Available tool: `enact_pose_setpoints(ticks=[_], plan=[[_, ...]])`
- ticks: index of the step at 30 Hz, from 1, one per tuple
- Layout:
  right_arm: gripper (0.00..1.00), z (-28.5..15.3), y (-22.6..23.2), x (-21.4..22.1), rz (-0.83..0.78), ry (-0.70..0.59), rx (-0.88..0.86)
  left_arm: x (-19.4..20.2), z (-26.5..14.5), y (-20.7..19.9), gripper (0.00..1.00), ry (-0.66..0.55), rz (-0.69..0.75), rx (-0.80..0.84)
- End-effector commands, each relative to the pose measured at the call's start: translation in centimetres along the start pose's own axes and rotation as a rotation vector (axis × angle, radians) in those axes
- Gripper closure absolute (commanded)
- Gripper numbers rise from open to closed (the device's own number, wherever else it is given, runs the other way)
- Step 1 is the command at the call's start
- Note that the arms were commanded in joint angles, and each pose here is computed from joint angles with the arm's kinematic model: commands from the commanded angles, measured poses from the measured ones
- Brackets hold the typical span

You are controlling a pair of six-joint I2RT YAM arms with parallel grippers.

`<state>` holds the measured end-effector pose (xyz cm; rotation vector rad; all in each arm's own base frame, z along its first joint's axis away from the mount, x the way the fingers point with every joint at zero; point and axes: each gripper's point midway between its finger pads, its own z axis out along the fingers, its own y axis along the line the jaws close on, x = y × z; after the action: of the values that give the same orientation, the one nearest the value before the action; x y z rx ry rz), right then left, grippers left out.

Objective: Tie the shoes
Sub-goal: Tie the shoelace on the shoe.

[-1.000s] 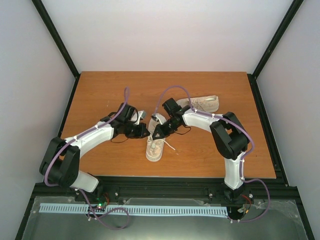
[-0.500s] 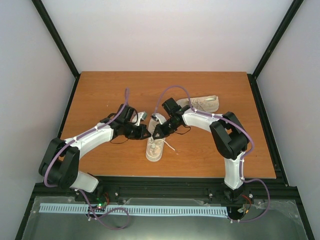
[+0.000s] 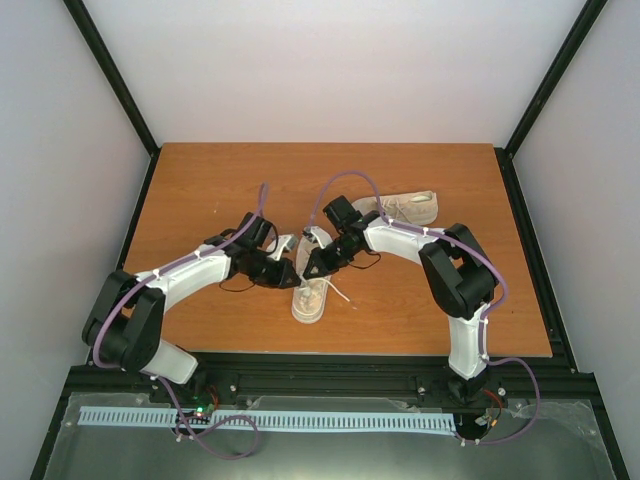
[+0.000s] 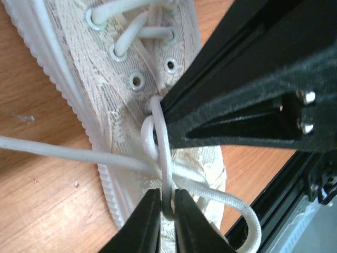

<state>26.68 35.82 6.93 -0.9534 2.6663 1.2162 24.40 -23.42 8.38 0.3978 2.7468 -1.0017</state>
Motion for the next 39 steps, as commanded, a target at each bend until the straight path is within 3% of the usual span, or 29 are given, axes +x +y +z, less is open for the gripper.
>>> enact_pose_setpoints(ticks=[1, 12, 15, 26, 39], plan=[[0.97, 0.2, -0.6, -0.3, -0.005, -0.021, 0.038, 0.5, -0.5, -0.4, 0.84, 0.032, 0.04, -0.006], [0.97, 0.3, -0.7, 0.0, 0.001, -0.015, 0.036, -4.1, -4.6, -0.3, 0.51, -0.159, -0.082, -0.11], [0.97, 0.3, -0.6, 0.0, 0.001, -0.014, 0.035, -4.5, -4.0, -0.6, 0.52, -0.135, -0.141, -0.084], [0.97, 0.2, -0.5, 0.1, 0.0, -0.019, 0.036, -4.2, -1.9, 0.2, 0.74, -0.03, -0.247, -0.084], [0.97, 0.2, -0.5, 0.1, -0.002, -0.017, 0.031, -4.0, -0.4, 1.2, 0.79, 0.004, -0.301, -0.098]])
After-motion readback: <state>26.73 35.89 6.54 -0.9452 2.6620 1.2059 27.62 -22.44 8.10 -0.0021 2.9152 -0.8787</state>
